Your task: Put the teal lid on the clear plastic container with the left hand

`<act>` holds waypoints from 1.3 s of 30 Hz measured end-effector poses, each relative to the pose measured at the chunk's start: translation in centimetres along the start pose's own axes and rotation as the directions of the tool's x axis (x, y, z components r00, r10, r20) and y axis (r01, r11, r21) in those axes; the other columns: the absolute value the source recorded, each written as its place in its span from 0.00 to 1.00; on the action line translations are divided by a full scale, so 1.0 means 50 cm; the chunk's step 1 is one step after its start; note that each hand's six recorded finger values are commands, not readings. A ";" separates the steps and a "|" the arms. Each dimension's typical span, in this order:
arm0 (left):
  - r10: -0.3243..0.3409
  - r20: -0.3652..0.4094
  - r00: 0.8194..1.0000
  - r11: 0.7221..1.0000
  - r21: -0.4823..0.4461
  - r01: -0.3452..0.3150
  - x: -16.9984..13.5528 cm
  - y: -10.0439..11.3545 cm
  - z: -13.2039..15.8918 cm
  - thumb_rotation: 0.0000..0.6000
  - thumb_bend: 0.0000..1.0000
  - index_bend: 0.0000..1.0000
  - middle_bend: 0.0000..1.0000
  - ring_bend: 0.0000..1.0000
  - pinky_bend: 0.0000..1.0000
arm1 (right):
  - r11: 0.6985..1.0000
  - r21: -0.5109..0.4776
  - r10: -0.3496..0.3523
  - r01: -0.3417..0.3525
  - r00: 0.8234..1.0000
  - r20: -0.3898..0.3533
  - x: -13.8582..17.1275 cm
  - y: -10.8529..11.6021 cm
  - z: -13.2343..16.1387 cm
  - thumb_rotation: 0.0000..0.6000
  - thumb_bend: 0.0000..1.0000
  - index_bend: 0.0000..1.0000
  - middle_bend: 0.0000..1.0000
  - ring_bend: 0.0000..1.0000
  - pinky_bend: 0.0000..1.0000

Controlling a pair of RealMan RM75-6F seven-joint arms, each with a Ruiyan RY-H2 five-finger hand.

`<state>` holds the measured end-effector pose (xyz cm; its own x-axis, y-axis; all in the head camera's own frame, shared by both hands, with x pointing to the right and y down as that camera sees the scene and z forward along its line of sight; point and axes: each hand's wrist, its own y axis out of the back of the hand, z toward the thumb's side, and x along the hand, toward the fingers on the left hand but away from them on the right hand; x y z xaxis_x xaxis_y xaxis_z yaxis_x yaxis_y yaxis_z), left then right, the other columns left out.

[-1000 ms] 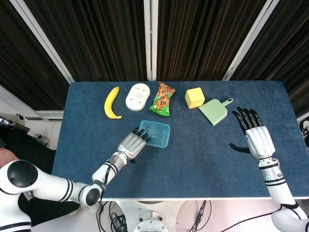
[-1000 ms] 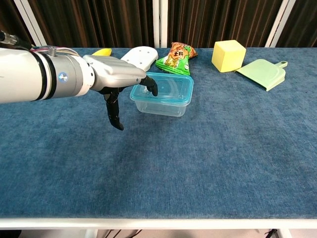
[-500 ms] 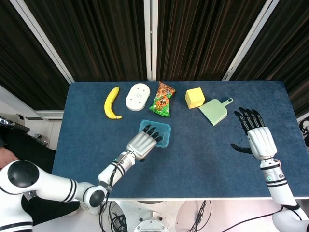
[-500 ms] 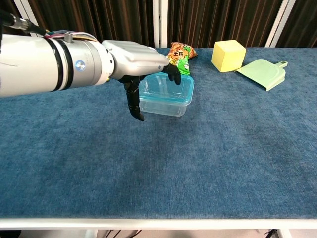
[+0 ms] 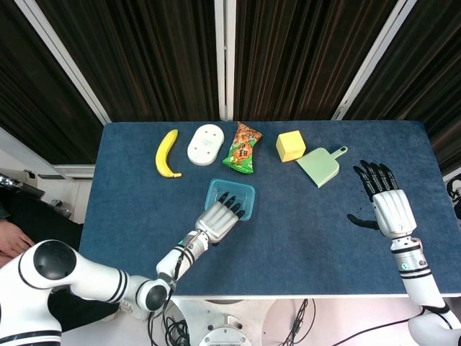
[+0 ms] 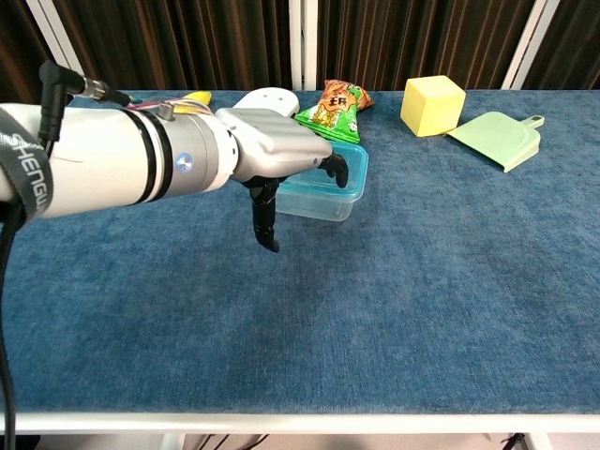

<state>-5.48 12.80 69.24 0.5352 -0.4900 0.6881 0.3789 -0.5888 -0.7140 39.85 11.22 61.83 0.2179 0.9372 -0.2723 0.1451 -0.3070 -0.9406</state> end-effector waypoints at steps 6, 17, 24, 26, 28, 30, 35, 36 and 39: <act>-0.003 -0.001 1.000 1.000 0.017 0.003 0.000 -0.013 0.003 1.00 0.04 0.18 0.13 0.00 0.00 | 1.000 -0.001 0.002 -0.002 1.000 0.000 0.000 -0.002 0.001 1.00 0.01 0.00 0.00 0.00 0.00; 0.022 -0.008 1.000 1.000 0.010 -0.022 -0.004 -0.013 0.002 1.00 0.04 0.18 0.14 0.00 0.00 | 1.000 0.000 -0.004 0.004 1.000 0.003 0.002 0.003 0.003 1.00 0.01 0.00 0.00 0.00 0.00; 0.090 -0.030 0.996 0.987 -0.130 -0.093 -0.031 0.034 -0.043 1.00 0.03 0.18 0.14 0.00 0.00 | 1.000 -0.009 0.012 -0.012 1.000 0.020 0.004 0.007 -0.010 1.00 0.01 0.00 0.00 0.00 0.00; 0.118 -0.061 0.991 0.971 -0.202 -0.128 -0.047 0.048 -0.078 1.00 0.03 0.18 0.14 0.00 0.00 | 0.999 -0.016 0.035 -0.034 0.999 0.030 0.005 0.005 -0.018 1.00 0.01 0.00 0.00 0.00 0.00; 0.150 -0.108 0.983 0.945 -0.278 -0.175 -0.068 0.057 -0.124 1.00 0.03 0.18 0.14 0.00 0.01 | 0.998 -0.023 0.064 -0.063 0.997 0.040 0.007 0.003 -0.028 1.00 0.01 0.00 0.00 0.00 0.00; 0.180 -0.164 0.970 0.915 -0.335 -0.226 -0.093 0.059 -0.174 1.00 0.03 0.18 0.14 0.00 0.01 | 0.996 -0.034 0.084 -0.082 0.995 0.048 0.009 0.003 -0.036 1.00 0.02 0.00 0.00 0.00 0.00; 0.277 -0.384 0.881 0.823 -0.379 -0.424 -0.199 0.023 -0.341 1.00 0.02 0.18 0.13 0.00 0.00 | 0.992 -0.082 0.099 -0.093 0.993 0.069 0.023 0.012 -0.059 1.00 0.02 0.00 0.00 0.00 0.00; 0.299 -0.441 0.846 0.808 -0.355 -0.470 -0.231 0.007 -0.381 1.00 0.02 0.18 0.13 0.00 0.00 | 0.992 -0.088 0.095 -0.088 0.993 0.075 0.029 0.015 -0.064 1.00 0.03 0.00 0.00 0.00 0.00; 0.338 -0.558 0.758 0.795 -0.262 -0.547 -0.316 -0.042 -0.466 1.00 0.02 0.18 0.13 0.00 0.00 | 0.993 -0.098 0.075 -0.066 0.992 0.099 0.053 0.029 -0.081 1.00 0.03 0.00 0.00 0.00 0.00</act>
<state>-32.33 6.80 62.85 0.1128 -0.9291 0.3523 -0.1899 -0.3682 -0.9102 44.55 12.58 60.57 0.1316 0.9232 -0.3612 0.2239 -0.3826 -0.8964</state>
